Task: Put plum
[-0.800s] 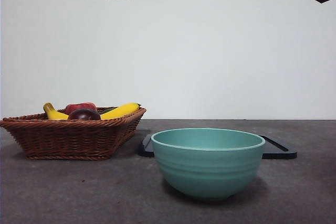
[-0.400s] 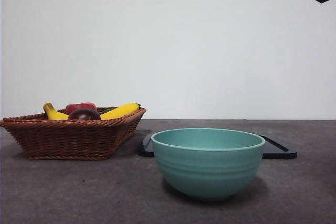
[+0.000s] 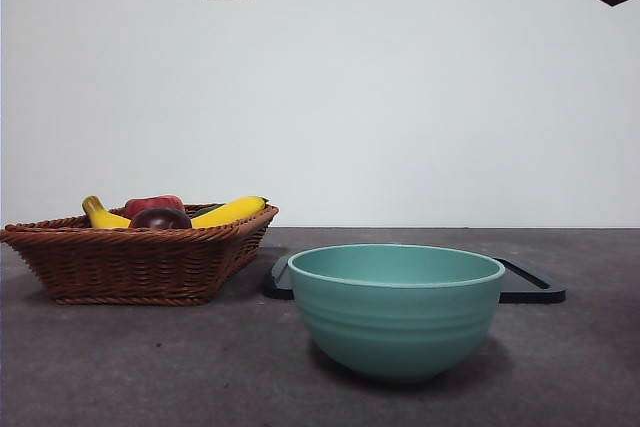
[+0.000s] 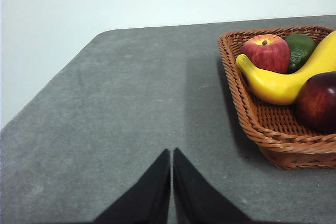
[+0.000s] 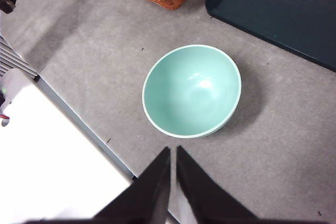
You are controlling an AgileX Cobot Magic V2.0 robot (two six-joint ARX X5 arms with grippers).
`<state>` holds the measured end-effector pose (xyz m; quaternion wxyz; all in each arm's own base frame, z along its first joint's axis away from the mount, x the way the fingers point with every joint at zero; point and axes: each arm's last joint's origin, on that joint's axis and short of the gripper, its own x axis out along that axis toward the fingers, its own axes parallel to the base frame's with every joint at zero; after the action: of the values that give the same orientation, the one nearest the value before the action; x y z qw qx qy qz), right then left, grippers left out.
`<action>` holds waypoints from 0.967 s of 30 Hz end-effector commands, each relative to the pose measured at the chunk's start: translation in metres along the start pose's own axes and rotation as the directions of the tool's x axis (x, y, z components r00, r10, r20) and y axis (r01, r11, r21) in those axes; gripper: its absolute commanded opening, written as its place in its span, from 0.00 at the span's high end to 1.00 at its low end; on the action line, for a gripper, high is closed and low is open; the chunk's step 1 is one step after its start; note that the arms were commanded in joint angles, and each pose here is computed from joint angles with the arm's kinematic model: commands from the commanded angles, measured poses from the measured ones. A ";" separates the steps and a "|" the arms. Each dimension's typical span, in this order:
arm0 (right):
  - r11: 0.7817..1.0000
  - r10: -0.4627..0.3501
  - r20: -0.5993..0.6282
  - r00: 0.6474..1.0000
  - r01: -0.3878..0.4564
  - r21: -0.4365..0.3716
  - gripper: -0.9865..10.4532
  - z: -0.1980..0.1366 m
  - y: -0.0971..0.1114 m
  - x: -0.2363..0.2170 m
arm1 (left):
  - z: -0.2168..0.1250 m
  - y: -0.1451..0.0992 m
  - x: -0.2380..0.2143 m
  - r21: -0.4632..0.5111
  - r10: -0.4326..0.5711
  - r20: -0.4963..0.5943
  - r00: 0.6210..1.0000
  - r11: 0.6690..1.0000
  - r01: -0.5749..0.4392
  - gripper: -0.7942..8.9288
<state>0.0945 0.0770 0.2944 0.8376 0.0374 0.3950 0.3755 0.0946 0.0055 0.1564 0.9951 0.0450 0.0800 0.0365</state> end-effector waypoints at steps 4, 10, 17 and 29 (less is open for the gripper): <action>0.995 -0.071 0.141 0.987 0.079 -0.053 0.91 0.006 -0.008 -0.017 | -0.007 0.000 0.002 0.005 0.007 -0.025 1.000 1.000 -0.007 0.91; 0.951 -0.288 0.414 0.864 0.307 0.020 0.91 -0.001 -0.031 -0.038 | -0.007 0.000 0.002 0.005 0.007 -0.025 1.000 1.000 -0.007 0.91; 0.799 -0.527 0.650 0.548 0.580 0.159 0.91 -0.043 -0.065 -0.027 | -0.007 0.000 0.002 0.005 0.007 -0.024 1.000 1.000 -0.007 0.91; 0.730 -0.586 0.697 0.413 0.643 0.233 0.91 -0.087 -0.088 0.007 | -0.007 0.000 0.002 0.005 0.007 -0.025 1.000 1.000 -0.007 0.91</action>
<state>0.0903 -0.0015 0.1998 0.9999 0.0113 0.0027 0.0107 0.0946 0.0055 0.1564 0.9951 0.0450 0.0800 0.0365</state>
